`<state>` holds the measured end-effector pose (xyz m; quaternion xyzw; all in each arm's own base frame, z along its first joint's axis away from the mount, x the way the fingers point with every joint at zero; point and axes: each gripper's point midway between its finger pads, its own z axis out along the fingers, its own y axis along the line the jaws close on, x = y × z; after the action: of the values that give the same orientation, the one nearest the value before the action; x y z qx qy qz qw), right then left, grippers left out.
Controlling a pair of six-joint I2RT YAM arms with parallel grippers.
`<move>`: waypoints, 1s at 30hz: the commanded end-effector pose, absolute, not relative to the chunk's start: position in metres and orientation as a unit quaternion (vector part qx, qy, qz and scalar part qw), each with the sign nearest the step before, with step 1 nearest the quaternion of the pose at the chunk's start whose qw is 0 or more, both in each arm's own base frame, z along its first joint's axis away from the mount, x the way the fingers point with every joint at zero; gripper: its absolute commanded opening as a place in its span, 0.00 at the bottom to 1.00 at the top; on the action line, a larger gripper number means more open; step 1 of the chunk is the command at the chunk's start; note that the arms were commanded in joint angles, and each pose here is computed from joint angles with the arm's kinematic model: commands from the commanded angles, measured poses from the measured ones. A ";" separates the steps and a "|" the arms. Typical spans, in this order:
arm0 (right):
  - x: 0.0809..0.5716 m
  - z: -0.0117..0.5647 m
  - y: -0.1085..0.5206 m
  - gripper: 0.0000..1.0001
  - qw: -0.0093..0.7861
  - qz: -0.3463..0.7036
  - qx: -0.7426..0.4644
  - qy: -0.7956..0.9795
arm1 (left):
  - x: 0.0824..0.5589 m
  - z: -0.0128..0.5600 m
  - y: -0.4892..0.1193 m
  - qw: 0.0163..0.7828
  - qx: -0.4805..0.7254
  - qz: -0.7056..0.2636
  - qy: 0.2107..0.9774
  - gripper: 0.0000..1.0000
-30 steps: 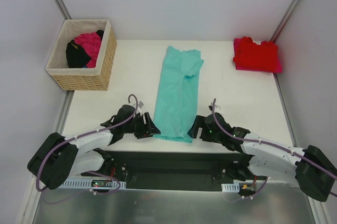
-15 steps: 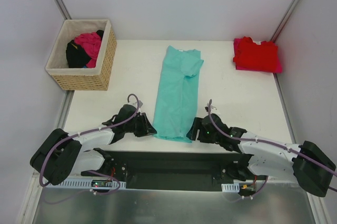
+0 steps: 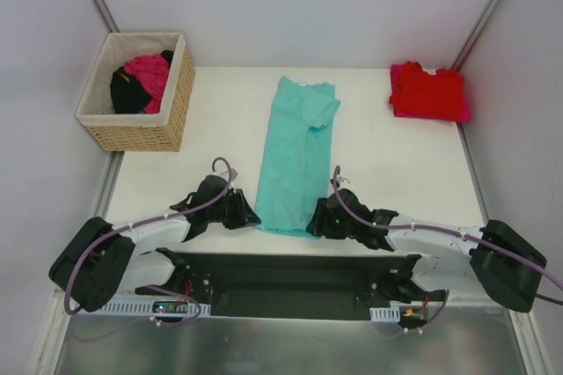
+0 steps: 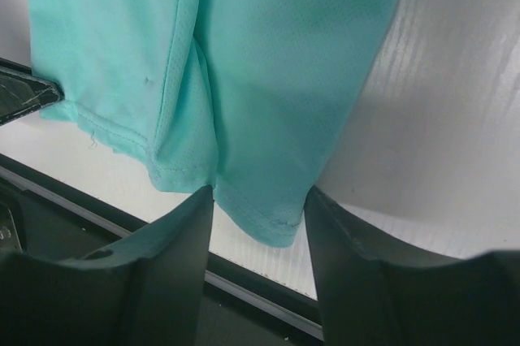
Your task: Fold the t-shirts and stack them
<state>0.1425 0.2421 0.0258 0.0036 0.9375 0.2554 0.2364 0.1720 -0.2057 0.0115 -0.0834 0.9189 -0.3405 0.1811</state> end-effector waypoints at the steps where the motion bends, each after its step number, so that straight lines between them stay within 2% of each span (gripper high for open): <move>1: 0.141 0.027 0.253 0.49 0.221 0.261 -0.001 0.940 | 0.153 -0.018 -0.178 0.158 -0.092 -0.269 0.946 0.21; 4: 0.140 0.027 0.256 0.45 0.219 0.260 -0.007 0.940 | 0.153 -0.016 -0.179 0.159 -0.093 -0.271 0.945 0.20; 6: 0.141 0.026 0.256 0.38 0.218 0.257 -0.009 0.941 | 0.153 -0.015 -0.180 0.159 -0.093 -0.274 0.944 0.20; 8: 0.142 0.025 0.258 0.26 0.215 0.255 -0.011 0.943 | 0.154 -0.013 -0.181 0.160 -0.094 -0.277 0.943 0.19; 10: 0.142 0.025 0.258 0.01 0.214 0.252 -0.012 0.944 | 0.154 -0.011 -0.183 0.158 -0.092 -0.283 0.941 0.18; 17: 0.135 0.029 0.251 0.01 0.216 0.237 -0.039 0.946 | 0.146 -0.003 -0.188 0.155 -0.097 -0.305 0.935 0.14; 30: 0.107 0.040 0.246 0.01 0.211 0.218 -0.102 0.947 | 0.125 0.012 -0.225 0.164 -0.049 -0.290 0.942 0.13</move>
<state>0.1070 0.2424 0.0260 -0.0833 0.9498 0.2250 0.2007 0.1236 -0.2238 0.0163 -0.0387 0.9304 -0.3255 0.1639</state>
